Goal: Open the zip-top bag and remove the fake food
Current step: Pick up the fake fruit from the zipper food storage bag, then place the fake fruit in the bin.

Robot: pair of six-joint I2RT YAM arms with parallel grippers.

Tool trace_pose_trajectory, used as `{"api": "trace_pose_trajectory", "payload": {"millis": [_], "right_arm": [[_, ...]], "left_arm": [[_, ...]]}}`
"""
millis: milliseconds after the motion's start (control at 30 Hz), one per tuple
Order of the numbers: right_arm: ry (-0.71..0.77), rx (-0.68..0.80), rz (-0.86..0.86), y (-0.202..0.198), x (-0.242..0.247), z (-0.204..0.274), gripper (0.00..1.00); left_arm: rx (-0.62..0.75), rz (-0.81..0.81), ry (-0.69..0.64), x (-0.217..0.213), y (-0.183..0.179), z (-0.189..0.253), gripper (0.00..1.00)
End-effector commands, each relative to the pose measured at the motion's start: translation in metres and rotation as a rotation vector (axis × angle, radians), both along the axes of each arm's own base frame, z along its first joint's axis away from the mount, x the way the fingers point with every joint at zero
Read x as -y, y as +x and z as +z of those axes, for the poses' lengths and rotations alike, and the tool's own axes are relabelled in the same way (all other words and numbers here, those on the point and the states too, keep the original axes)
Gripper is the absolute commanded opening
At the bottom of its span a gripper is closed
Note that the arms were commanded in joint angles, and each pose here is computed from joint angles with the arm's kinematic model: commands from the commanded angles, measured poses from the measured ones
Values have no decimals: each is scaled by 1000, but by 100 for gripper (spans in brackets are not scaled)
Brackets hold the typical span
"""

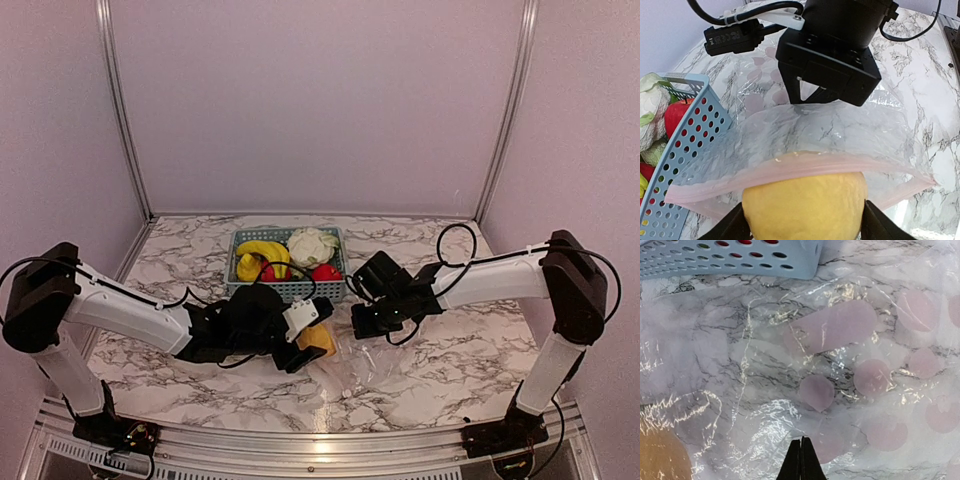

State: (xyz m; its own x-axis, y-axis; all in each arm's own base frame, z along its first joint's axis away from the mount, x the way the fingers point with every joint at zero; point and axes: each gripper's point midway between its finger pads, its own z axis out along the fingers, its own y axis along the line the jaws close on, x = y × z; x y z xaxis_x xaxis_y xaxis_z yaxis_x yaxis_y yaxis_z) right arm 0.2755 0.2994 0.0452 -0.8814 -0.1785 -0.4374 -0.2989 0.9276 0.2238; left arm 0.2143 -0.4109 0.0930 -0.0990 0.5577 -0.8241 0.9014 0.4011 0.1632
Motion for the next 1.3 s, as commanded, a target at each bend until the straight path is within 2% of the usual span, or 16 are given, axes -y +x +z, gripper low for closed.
{"api": "trace_pose_trajectory", "payload": {"millis": [0, 300, 500, 867, 1033, 1267], "right_arm": [[11, 32, -21, 8, 2, 10, 0], [23, 45, -29, 11, 2, 15, 0], [33, 58, -27, 12, 1, 22, 0], [77, 120, -29, 16, -1, 54, 0], [93, 141, -38, 18, -1, 66, 0], [104, 172, -46, 19, 2, 82, 19]], "left_arm": [[-13, 51, -22, -17, -3, 13, 64], [-57, 135, -48, -56, -12, 18, 65], [-40, 192, -128, -74, -9, 49, 65], [-67, 372, -312, -96, 58, 110, 65], [-83, 455, -330, -104, 89, 118, 65], [-119, 607, -317, -124, 126, 113, 65]]}}
